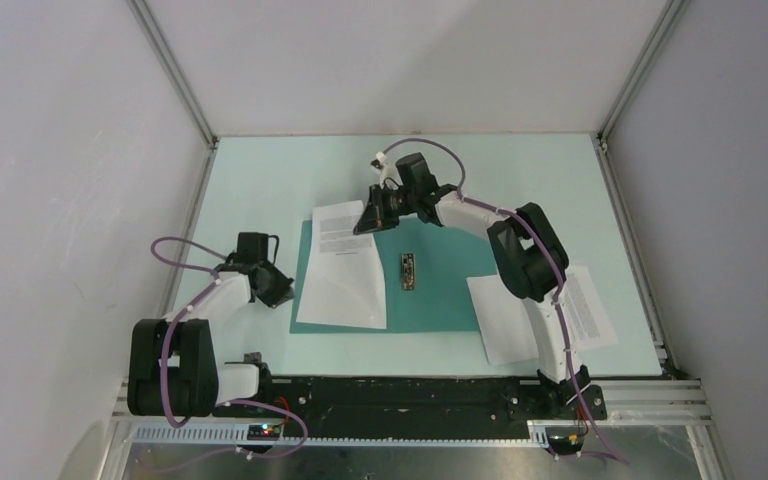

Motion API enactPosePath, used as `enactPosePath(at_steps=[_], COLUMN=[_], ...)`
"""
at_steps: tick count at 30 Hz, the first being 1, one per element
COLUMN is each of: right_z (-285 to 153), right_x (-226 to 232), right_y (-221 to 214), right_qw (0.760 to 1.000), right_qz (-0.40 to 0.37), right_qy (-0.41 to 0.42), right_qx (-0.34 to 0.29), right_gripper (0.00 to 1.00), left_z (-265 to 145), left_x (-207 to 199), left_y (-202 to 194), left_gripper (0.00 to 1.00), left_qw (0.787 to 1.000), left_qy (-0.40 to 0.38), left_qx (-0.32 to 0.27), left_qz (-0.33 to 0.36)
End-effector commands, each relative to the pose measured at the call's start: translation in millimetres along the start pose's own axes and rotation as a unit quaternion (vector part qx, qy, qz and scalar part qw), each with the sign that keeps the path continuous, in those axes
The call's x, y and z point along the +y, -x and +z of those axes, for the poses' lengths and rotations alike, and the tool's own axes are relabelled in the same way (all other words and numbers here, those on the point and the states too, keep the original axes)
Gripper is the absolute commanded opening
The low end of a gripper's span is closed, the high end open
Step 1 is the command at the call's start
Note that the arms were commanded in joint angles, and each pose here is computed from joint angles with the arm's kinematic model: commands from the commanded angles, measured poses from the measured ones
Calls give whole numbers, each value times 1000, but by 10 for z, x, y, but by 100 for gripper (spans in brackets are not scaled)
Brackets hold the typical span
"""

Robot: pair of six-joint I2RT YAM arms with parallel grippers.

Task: Put the files into the folder

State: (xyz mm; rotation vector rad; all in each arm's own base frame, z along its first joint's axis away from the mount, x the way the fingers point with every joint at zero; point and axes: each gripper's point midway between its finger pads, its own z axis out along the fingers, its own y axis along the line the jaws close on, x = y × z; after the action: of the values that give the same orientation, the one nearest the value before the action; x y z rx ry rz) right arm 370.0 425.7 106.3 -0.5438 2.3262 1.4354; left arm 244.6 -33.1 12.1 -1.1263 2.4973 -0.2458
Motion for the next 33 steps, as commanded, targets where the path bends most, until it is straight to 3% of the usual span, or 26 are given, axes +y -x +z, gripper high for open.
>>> enactPosePath(at_steps=[1, 26, 33], right_z=[50, -61, 106], right_x=[158, 159, 239], right_y=[102, -4, -79], right_qw=[1000, 997, 995], right_qz=[-17, -47, -51], right_qy=[24, 51, 66], right_qx=[-2, 45, 53], right_gripper=[0, 1, 1], left_z=[61, 64, 66], left_x=[197, 190, 176], left_y=[-95, -91, -83], left_gripper=[0, 0, 0], left_qw=[999, 999, 999], left_qy=[38, 38, 38], left_qx=[17, 18, 19], left_qz=[5, 7, 8])
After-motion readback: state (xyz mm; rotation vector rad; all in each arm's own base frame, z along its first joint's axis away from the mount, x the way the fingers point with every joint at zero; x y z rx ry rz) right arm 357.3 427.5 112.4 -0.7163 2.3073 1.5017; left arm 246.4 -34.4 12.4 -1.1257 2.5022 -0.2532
